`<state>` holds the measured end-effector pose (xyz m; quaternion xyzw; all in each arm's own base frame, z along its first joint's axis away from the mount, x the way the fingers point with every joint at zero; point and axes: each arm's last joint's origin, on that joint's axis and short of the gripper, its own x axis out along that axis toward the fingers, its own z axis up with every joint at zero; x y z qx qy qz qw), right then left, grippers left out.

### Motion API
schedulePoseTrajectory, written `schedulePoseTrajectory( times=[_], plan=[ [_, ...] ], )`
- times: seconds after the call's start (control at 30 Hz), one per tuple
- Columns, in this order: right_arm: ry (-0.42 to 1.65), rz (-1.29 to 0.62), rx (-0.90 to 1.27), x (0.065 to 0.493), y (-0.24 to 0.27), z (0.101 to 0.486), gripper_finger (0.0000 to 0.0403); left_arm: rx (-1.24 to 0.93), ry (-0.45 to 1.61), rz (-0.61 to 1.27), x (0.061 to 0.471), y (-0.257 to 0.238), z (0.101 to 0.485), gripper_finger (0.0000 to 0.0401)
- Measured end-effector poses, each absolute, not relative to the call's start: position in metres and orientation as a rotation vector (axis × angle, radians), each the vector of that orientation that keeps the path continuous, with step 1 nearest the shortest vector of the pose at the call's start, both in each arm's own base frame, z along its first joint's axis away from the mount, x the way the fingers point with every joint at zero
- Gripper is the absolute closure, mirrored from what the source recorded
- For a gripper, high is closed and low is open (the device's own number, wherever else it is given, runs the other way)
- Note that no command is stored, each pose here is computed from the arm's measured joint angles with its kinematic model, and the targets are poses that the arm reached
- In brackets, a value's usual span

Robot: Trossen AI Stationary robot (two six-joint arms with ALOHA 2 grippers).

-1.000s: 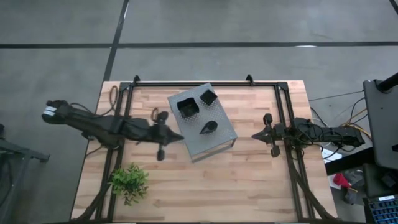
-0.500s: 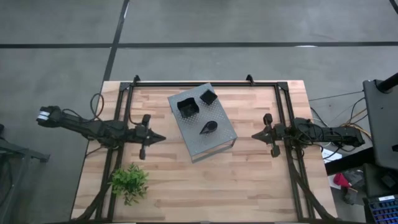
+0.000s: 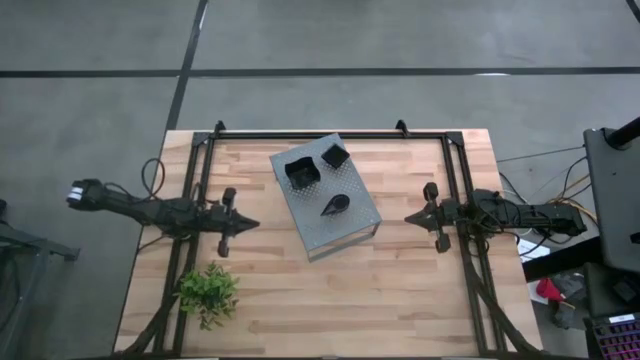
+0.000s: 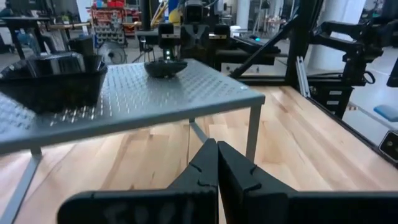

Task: Pick & Place Mini shaped plates
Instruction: Return to Home Position

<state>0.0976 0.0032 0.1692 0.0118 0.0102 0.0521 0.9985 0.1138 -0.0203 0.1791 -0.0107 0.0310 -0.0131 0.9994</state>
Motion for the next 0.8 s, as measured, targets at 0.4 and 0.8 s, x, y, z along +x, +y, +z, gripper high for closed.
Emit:
schedulePoseTrajectory(
  times=[0.4,0.8],
  plan=[
    [0.020,0.104,0.024,0.098,0.003,0.169,0.0394,-0.048,0.046,0.038,0.109,-0.017,0.165,0.0401],
    [0.020,0.104,0.024,0.098,0.003,0.169,0.0394,-0.043,0.083,0.038,0.109,-0.017,0.161,0.0401]
  ],
)
